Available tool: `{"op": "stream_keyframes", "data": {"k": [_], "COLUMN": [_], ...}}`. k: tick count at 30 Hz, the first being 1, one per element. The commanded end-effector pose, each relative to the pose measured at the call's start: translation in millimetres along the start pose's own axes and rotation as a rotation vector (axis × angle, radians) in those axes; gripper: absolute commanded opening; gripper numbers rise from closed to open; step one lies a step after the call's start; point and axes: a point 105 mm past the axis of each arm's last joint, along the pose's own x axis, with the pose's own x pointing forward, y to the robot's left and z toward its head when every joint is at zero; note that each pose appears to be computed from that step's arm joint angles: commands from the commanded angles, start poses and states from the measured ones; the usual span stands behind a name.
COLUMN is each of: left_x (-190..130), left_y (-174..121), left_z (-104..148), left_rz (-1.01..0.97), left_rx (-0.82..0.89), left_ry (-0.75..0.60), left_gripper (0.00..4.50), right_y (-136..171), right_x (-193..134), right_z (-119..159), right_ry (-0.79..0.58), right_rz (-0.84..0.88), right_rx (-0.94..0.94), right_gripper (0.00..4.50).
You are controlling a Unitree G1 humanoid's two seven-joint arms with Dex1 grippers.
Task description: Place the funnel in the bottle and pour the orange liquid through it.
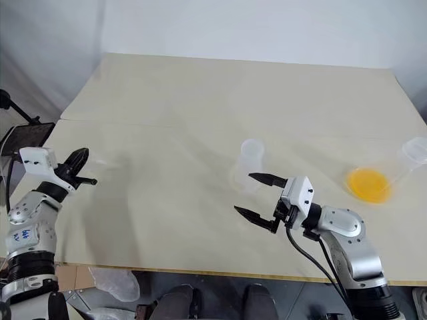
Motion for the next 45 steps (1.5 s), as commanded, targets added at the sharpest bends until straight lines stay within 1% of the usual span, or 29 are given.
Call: {"op": "stream_keyframes", "data": {"k": [1,5,8,10,12,14,16,17,20,26,28,31,34,39,42,45], "left_x": [-6,-14,-24,-29,-34,-39,-41,-41,-38,-36,-39,-61,-74,-105,-123,-147], "left_y": [-8,-4,0,3,2,-3,-7,-8,-10,-16,-21,-41,-49,-66,-69,-61], "left_z": [-19,-15,-18,-19,-23,-28,-30,-31,-32,-29,-22,-7,-1,10,12,-2], "left_rz": [-0.074,-0.102,-0.09,-0.078,-0.081,-0.114,-0.134,-0.137,-0.143,-0.149,-0.16,-0.195,-0.183,-0.088,0.027,0.212], "left_rx": [-0.031,-0.057,-0.057,-0.058,-0.076,-0.065,-0.061,-0.061,-0.057,-0.042,-0.031,0.032,0.064,0.059,0.045,0.063], "left_ry": [0.094,0.088,0.1,0.108,0.119,0.145,0.16,0.165,0.168,0.15,0.12,0.038,0.006,-0.064,-0.085,-0.026], "left_gripper": [0.02,0.02,0.64,1.22,1.88,2.55,3.24,3.48,4.4,4.4,4.4,4.46,4.46,4.46,4.46,4.46], "right_y": [-4,-4,-2,-1,2,5,7,8,10,10,10,6,5,4,5,1], "right_x": [-6,-7,-8,-8,-8,-7,-6,-6,-5,-7,-8,-8,-7,-2,2,8], "right_z": [14,14,14,14,13,13,12,12,12,11,11,11,11,9,8,7], "right_ry": [-0.02,-0.019,-0.019,-0.019,-0.021,-0.024,-0.026,-0.027,-0.03,-0.03,-0.024,-0.02,-0.021,-0.029,-0.037,-0.046], "right_rz": [-0.026,-0.039,-0.051,-0.053,-0.056,-0.059,-0.062,-0.064,-0.068,-0.081,-0.072,-0.039,-0.023,0.019,0.053,0.087], "right_rx": [-0.057,-0.062,-0.061,-0.06,-0.054,-0.045,-0.04,-0.038,-0.032,-0.032,-0.031,-0.033,-0.029,-0.014,-0.004,-0.001], "right_gripper": [4.5,4.5,4.5,4.5,4.5,4.5,4.5,4.5,4.5,4.5,4.5,4.5,4.5,4.5,4.5,4.5]}}
